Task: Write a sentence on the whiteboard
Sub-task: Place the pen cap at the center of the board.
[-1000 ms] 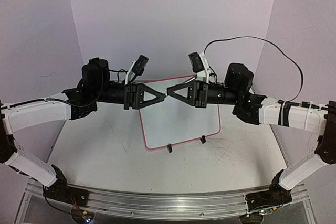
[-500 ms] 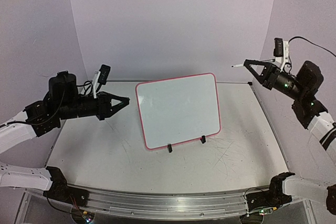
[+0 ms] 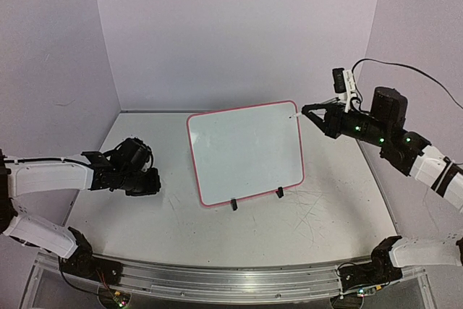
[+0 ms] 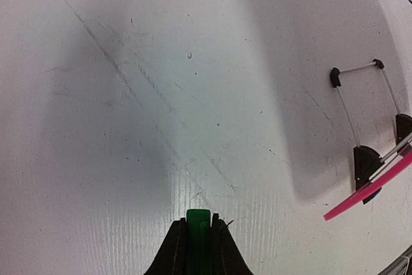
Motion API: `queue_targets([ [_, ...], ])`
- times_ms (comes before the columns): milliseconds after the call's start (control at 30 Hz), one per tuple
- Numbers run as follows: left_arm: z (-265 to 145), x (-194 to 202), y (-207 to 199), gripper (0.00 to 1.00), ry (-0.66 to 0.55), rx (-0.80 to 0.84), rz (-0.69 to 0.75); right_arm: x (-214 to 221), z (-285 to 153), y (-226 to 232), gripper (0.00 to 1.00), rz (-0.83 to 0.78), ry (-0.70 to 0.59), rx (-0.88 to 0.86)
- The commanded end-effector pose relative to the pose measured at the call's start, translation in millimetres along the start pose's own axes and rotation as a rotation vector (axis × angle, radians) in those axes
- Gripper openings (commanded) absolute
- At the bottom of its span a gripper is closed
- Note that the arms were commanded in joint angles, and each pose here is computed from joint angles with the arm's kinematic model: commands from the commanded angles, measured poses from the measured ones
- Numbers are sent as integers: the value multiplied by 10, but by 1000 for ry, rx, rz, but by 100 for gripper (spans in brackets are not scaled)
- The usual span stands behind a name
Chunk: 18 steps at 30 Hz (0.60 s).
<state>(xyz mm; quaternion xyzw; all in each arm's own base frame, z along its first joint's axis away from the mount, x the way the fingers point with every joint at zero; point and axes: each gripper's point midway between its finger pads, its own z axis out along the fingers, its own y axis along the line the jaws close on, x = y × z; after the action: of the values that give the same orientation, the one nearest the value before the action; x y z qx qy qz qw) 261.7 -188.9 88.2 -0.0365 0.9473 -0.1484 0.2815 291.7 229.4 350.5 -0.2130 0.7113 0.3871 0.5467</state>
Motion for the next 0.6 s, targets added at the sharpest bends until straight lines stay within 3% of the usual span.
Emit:
queue_targets([
  [0,212,53,-60,0,37,98,-54,-152,82,182,0,-44,-54,-37],
  [233,521,256,-134,0,122,161,-32,-16,250,373,0,-42,-36,-112],
  [367,563,252,-52,0,86,138,-19,32,281,436,0,-46,-26,-130],
  [567,593,260,100,13,58,71,0,100,317,444,0,-43,-14,-137],
])
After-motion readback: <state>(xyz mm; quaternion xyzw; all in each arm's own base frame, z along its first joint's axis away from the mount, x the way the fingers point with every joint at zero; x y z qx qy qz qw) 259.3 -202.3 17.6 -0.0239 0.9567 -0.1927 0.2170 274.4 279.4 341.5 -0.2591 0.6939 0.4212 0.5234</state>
